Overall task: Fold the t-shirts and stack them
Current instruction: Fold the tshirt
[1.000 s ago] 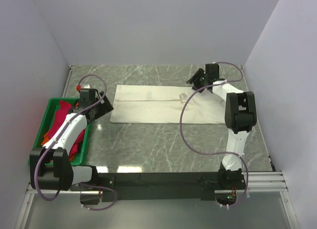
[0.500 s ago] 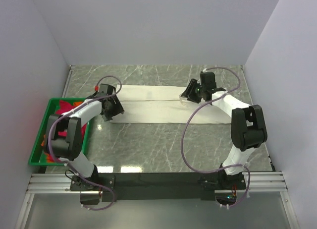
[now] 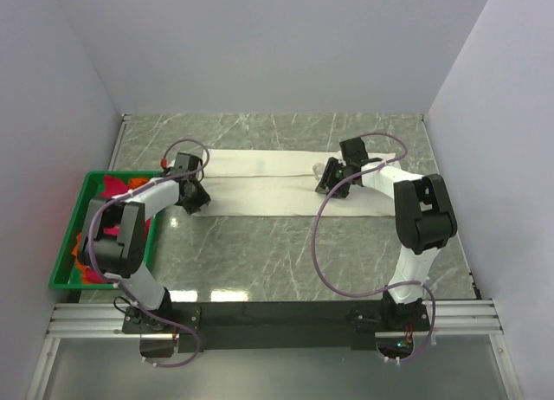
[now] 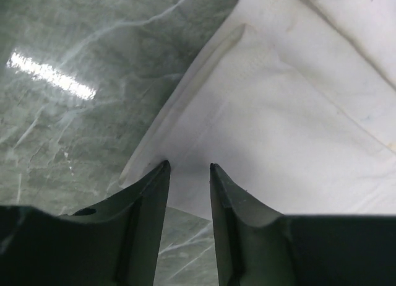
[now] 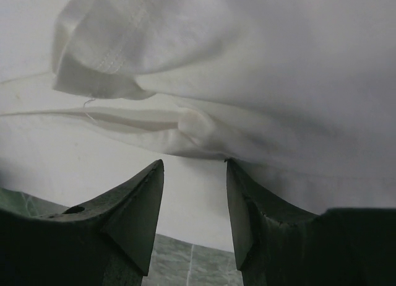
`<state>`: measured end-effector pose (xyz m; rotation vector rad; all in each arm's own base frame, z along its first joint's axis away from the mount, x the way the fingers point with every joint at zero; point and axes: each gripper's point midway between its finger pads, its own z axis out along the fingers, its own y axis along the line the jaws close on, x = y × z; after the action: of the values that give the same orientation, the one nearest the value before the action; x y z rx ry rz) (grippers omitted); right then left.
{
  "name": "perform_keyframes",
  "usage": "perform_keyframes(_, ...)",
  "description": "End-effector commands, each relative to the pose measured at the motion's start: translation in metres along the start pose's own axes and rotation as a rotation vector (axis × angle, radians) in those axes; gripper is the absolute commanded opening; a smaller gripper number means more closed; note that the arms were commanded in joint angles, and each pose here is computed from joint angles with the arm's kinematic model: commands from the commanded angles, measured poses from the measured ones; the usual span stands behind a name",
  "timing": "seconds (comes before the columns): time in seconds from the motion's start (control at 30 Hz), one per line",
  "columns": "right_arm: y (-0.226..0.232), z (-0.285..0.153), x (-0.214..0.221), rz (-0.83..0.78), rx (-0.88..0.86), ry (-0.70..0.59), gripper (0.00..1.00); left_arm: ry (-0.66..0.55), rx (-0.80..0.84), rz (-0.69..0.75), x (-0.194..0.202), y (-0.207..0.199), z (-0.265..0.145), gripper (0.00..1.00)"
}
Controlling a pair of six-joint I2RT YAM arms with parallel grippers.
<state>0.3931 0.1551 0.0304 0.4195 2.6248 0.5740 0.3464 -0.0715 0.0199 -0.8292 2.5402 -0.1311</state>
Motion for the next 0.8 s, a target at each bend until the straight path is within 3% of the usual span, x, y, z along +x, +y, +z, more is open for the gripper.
perform_keyframes(0.0,-0.020,-0.003,0.006,-0.010,0.105,0.012,0.52,0.191,-0.233,-0.028,0.070,0.081,0.006,0.40)
perform_keyframes(0.13,-0.042,-0.011,0.001,0.017,0.176,-0.004,0.54,0.177,-0.245,-0.103,0.073,0.104,-0.005,0.41)
perform_keyframes(0.23,-0.040,-0.019,-0.004,0.014,0.130,-0.024,0.55,0.169,-0.226,-0.129,0.075,0.107,-0.015,0.41)
perform_keyframes(0.37,-0.026,-0.059,-0.032,0.002,0.075,-0.180,0.60,0.130,-0.148,-0.148,0.071,0.097,-0.037,0.47)
perform_keyframes(0.43,-0.037,-0.072,-0.037,0.060,0.092,-0.220,0.61,0.093,-0.084,-0.138,0.065,0.087,-0.054,0.59)
perform_keyframes(0.47,-0.052,-0.088,-0.048,0.115,0.121,-0.272,0.61,0.069,-0.061,-0.122,0.059,0.081,-0.061,0.71)
perform_keyframes(0.53,-0.076,-0.097,-0.049,0.219,0.156,-0.297,0.61,0.028,0.004,-0.081,0.053,0.066,-0.075,0.80)
perform_keyframes(0.6,-0.102,-0.111,-0.056,0.322,0.174,-0.338,0.61,0.003,0.055,-0.033,0.044,0.049,-0.086,0.87)
perform_keyframes(0.77,-0.131,-0.100,-0.034,0.465,0.225,-0.288,0.61,-0.006,0.116,0.065,0.035,0.012,-0.086,0.89)
